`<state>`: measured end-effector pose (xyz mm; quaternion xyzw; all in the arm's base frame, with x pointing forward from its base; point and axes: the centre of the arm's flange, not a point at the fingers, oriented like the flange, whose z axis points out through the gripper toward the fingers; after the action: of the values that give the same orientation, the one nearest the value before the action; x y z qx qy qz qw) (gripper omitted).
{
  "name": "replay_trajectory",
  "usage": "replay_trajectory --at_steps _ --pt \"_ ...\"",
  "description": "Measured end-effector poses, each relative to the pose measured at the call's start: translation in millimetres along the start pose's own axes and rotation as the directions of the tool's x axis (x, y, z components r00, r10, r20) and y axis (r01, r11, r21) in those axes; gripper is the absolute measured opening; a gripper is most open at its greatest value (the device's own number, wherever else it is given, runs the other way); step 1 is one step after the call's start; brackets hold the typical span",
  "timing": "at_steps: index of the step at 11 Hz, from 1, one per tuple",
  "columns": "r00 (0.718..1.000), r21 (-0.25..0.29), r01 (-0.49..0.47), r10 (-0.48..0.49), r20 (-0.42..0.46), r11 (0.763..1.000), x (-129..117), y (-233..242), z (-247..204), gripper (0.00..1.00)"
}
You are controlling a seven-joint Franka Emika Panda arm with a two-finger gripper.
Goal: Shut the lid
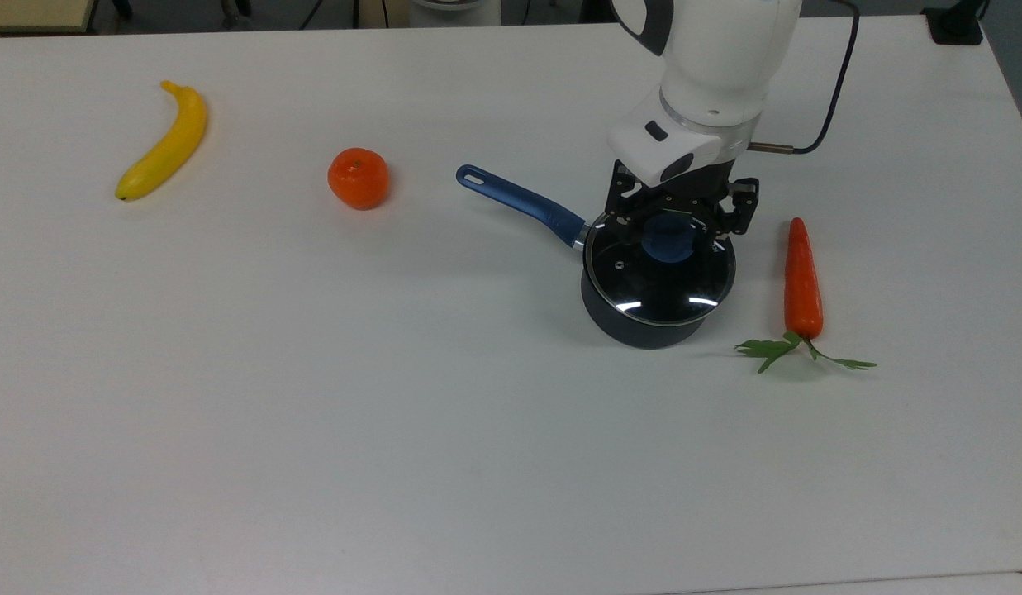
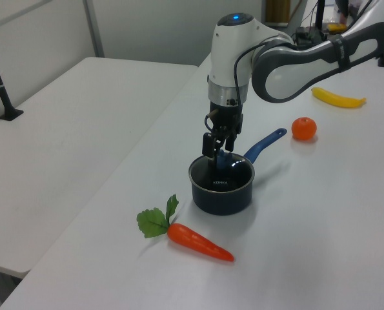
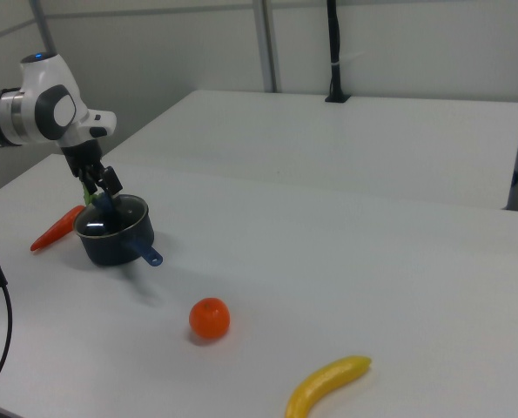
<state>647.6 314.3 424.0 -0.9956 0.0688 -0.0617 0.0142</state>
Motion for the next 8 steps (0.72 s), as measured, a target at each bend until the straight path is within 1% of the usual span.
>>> replay_trajectory --at_steps 1,2,4,6,8 --pt "1.0 0.004 -0.002 0.002 -0.008 1.0 2 0 -5 1.0" --pt "1.0 0.011 -0.007 0.007 -0.023 1.0 6 2 -14 1.0" --pt "0.997 0.032 -0.03 0.032 -0.067 0.999 16 17 -47 1.0" --pt "0.995 0.014 -0.087 0.088 -0.053 0.996 29 66 -87 1.0" --pt "0.994 -0.028 -0.11 0.111 0.007 0.993 38 134 -118 1.0"
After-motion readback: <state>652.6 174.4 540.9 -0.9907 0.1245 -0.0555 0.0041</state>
